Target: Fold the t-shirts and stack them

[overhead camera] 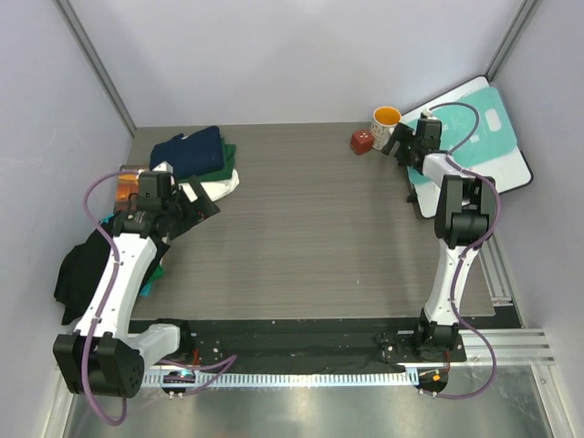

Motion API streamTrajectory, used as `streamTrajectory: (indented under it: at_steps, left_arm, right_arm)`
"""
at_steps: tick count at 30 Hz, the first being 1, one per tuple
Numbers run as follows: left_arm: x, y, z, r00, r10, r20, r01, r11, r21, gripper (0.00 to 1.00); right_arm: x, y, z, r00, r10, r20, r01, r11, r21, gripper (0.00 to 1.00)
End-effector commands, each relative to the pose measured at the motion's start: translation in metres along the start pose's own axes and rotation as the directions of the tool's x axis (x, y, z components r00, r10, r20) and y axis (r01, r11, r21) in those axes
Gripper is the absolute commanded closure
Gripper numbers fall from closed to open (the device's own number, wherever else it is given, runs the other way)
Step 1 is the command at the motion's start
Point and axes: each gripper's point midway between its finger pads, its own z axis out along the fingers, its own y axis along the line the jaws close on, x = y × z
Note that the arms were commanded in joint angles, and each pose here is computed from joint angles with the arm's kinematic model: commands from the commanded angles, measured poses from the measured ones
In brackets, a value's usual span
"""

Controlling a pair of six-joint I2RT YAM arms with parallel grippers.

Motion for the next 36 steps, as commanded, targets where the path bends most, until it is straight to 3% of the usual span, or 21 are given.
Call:
streamTrajectory:
  at_steps: [1,12,16,22,26,30,36]
  left_arm:
    - [0.000,-0.005,0.004,1.000,-0.011,-0.008,0.011,0.999,0.030,0.01]
    - [0.004,-0.004,0.014,0.999,-0.017,-0.036,0.018,0.999,0.028,0.02]
    - [0.005,-0.005,0.019,0.999,-0.021,-0.046,0.023,0.999,0.036,0.02]
    - [0.005,-0.006,0.022,0.998,-0.022,-0.054,0.024,0.999,0.037,0.03]
    - [0.006,-0.006,0.023,0.998,-0.026,-0.056,0.028,0.999,0.045,0.03]
    - [0.010,-0.006,0.026,0.997,-0.027,-0.070,0.030,0.999,0.044,0.03]
    - [0.006,-0.007,0.021,0.999,-0.020,-0.049,0.023,0.998,0.051,0.03]
  right_arm:
    - [-0.055,0.035,0.003,0.985,-0.054,0.166,0.070,0.993,-0.092,0.03]
    - [-0.053,0.060,0.024,0.977,-0.136,0.162,0.152,0.984,-0.088,0.03]
    - [-0.051,0.048,0.017,0.971,-0.149,0.189,0.159,0.987,-0.037,0.03]
    - [-0.043,0.016,0.009,0.977,-0.183,0.107,0.168,0.977,0.133,0.03]
    - [-0.045,0.003,-0.017,0.967,-0.204,0.152,0.173,0.966,0.194,0.03]
    - [-0.042,-0.018,-0.015,0.970,-0.210,0.122,0.175,0.953,0.248,0.02]
    - [-0.057,-0.005,-0.027,0.967,-0.182,0.179,0.156,0.976,0.151,0.02]
